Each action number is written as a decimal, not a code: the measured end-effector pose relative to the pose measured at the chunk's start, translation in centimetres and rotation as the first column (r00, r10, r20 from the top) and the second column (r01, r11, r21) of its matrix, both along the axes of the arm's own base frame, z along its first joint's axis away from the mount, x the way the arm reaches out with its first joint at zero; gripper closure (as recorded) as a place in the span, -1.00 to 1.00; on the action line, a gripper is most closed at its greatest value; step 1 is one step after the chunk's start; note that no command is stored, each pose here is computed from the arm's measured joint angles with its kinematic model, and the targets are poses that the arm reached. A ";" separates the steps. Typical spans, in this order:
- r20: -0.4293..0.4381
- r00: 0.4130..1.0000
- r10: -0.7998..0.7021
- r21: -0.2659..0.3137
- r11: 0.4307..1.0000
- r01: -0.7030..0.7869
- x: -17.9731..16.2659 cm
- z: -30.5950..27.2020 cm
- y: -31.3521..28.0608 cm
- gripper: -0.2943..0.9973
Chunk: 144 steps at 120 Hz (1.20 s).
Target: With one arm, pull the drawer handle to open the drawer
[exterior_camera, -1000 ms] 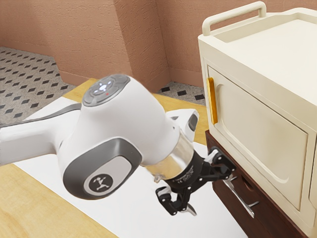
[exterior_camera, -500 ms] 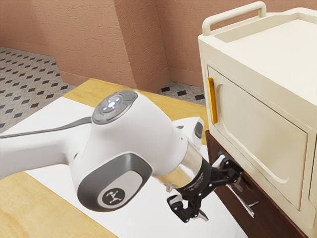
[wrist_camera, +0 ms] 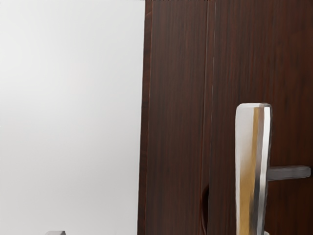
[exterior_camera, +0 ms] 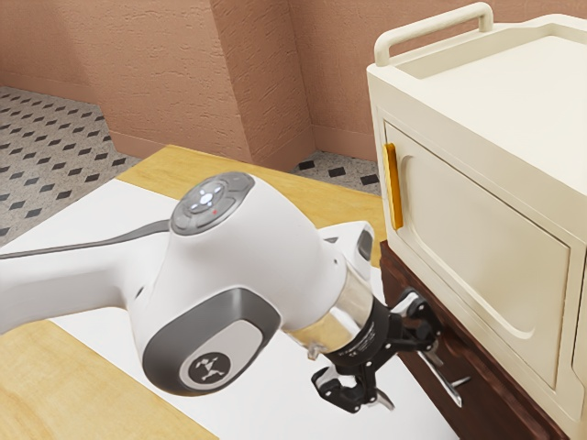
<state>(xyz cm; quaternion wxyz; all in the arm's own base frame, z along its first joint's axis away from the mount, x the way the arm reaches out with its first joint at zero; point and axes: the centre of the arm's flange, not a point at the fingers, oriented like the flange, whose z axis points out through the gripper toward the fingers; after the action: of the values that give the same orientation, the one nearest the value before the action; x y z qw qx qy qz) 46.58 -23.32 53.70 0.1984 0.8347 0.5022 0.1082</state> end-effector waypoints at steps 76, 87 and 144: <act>-0.017 1.000 0.022 -0.015 1.000 -0.022 -3.3 0.1 3.0 -0.02; -0.021 1.000 0.023 -0.017 1.000 -0.023 -3.9 -0.1 3.3 -0.02; -0.016 1.000 0.021 -0.031 0.999 -0.022 -7.1 -0.2 5.1 -0.01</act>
<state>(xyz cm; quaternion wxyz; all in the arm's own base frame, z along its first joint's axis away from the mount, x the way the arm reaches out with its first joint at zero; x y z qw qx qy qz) 39.47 -18.22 53.50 0.2064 0.8268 0.5144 0.0960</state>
